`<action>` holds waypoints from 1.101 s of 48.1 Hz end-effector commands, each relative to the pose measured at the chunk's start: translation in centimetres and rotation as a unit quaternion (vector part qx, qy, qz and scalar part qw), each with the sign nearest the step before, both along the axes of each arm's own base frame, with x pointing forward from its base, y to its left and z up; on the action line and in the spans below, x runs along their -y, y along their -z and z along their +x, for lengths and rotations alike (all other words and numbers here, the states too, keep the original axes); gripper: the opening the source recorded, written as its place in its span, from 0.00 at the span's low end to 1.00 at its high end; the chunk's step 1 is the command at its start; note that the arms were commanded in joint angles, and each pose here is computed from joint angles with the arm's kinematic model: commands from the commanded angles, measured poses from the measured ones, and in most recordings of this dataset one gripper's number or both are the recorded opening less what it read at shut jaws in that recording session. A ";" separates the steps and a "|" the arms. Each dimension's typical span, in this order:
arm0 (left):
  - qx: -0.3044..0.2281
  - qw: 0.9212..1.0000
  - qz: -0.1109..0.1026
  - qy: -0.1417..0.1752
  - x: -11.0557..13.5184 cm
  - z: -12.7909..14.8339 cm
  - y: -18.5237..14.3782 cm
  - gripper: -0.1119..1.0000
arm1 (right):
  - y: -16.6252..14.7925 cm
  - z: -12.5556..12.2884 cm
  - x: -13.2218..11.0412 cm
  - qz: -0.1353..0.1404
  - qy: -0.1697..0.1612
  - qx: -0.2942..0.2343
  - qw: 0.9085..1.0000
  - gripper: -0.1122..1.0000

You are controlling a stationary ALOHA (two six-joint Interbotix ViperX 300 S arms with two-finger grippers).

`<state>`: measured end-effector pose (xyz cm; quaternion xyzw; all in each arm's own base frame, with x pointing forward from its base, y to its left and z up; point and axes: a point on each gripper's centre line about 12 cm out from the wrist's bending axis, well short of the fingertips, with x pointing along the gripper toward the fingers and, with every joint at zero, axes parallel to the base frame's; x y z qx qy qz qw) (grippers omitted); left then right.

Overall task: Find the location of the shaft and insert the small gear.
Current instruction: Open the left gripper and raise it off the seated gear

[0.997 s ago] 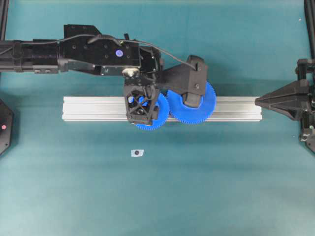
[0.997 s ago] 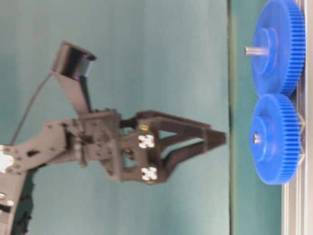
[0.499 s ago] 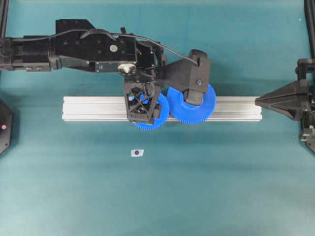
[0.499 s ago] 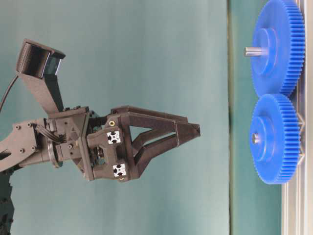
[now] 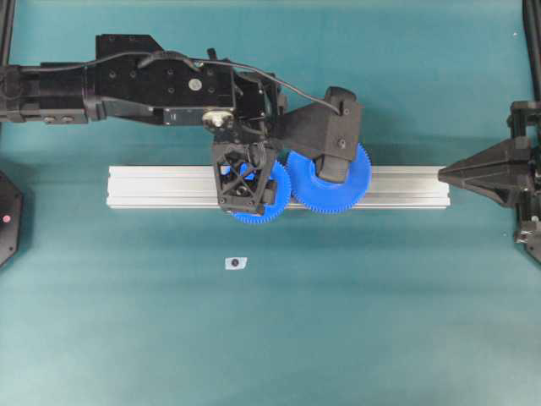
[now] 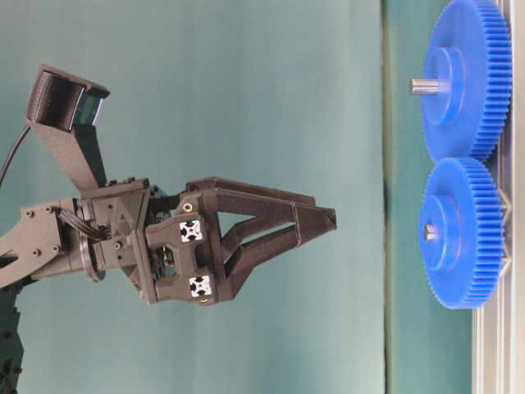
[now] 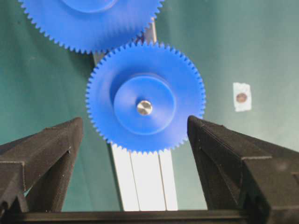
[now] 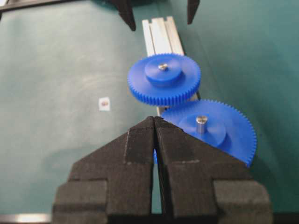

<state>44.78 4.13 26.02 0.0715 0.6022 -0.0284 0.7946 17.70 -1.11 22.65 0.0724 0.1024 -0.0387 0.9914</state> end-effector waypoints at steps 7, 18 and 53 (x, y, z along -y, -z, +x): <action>0.032 0.999 -0.001 -0.009 0.4 -0.3 -2.6 0.87 | -0.3 0.1 0.1 0.004 0.003 0.005 1.000 0.11; 0.021 1.000 -0.005 -0.020 0.6 -0.9 -3.2 0.87 | -0.3 0.1 0.1 0.004 0.003 0.005 1.000 0.11; 0.025 1.000 -0.007 -0.015 1.5 -0.9 -3.6 0.87 | -0.3 0.0 0.1 0.009 0.003 0.004 1.000 0.11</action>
